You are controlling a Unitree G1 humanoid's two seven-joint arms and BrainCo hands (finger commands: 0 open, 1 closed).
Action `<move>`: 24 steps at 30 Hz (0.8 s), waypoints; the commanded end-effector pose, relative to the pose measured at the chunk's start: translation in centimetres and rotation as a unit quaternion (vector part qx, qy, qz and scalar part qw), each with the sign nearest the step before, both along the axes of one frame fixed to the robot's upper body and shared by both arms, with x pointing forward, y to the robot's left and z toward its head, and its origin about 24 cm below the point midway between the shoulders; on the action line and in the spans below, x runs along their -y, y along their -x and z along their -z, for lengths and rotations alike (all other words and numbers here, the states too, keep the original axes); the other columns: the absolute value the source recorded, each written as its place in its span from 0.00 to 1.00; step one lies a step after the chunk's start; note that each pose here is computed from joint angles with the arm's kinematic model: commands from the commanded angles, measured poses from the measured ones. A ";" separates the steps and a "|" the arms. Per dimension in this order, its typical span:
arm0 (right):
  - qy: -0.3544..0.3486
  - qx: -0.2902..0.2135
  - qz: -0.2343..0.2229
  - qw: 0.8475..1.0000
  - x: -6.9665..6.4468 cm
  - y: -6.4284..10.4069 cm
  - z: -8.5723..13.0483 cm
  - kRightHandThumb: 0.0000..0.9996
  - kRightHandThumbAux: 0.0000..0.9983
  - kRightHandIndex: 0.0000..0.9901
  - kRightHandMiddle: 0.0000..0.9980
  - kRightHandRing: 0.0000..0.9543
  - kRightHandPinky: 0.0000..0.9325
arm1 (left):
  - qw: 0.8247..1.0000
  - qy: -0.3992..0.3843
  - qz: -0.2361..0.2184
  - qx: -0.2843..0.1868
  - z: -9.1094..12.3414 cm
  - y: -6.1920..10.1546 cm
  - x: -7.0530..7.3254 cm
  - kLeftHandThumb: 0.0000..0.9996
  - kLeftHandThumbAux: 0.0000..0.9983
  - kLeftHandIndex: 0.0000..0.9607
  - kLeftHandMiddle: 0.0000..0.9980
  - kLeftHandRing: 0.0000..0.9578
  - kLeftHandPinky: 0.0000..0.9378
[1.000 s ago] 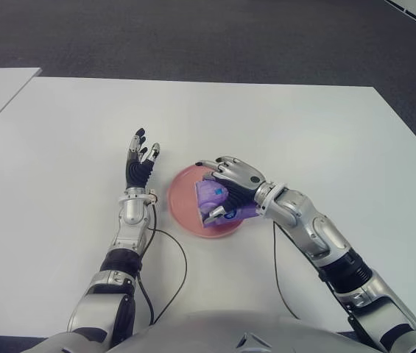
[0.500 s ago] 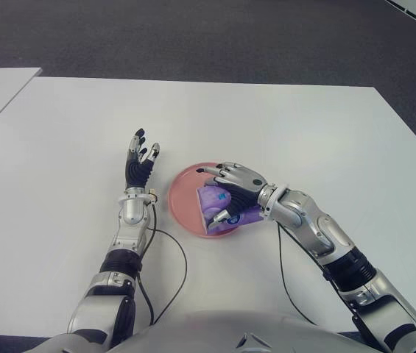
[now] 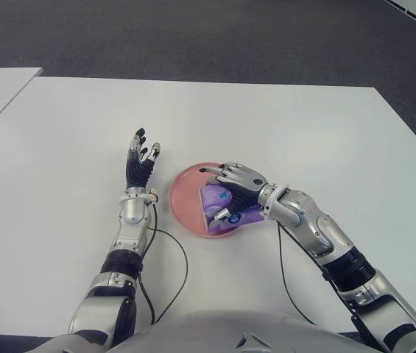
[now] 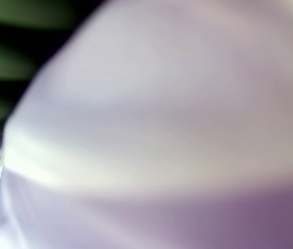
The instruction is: Put the tissue paper into the plate.
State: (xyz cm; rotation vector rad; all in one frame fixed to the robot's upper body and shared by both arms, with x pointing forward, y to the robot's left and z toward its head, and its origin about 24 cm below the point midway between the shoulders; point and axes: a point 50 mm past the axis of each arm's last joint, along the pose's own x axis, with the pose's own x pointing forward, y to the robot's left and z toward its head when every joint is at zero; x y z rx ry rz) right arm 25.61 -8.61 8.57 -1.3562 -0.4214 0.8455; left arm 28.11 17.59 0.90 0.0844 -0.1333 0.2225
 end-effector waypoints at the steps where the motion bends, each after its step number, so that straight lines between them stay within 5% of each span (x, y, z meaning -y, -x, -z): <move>1: -0.010 0.008 0.012 1.000 0.6 -0.3 0.3 0.00 0.32 0.00 0.00 0.00 0.00 | 1.000 -0.002 -0.008 -0.018 0.6 0.3 -0.1 0.00 0.52 0.00 0.00 0.00 0.00; 24: -0.083 0.008 0.043 0.996 1.3 -1.2 0.6 0.02 0.33 0.00 0.00 0.00 0.00 | 1.000 -0.013 -0.016 -0.016 0.8 0.2 0.0 0.00 0.48 0.00 0.00 0.00 0.00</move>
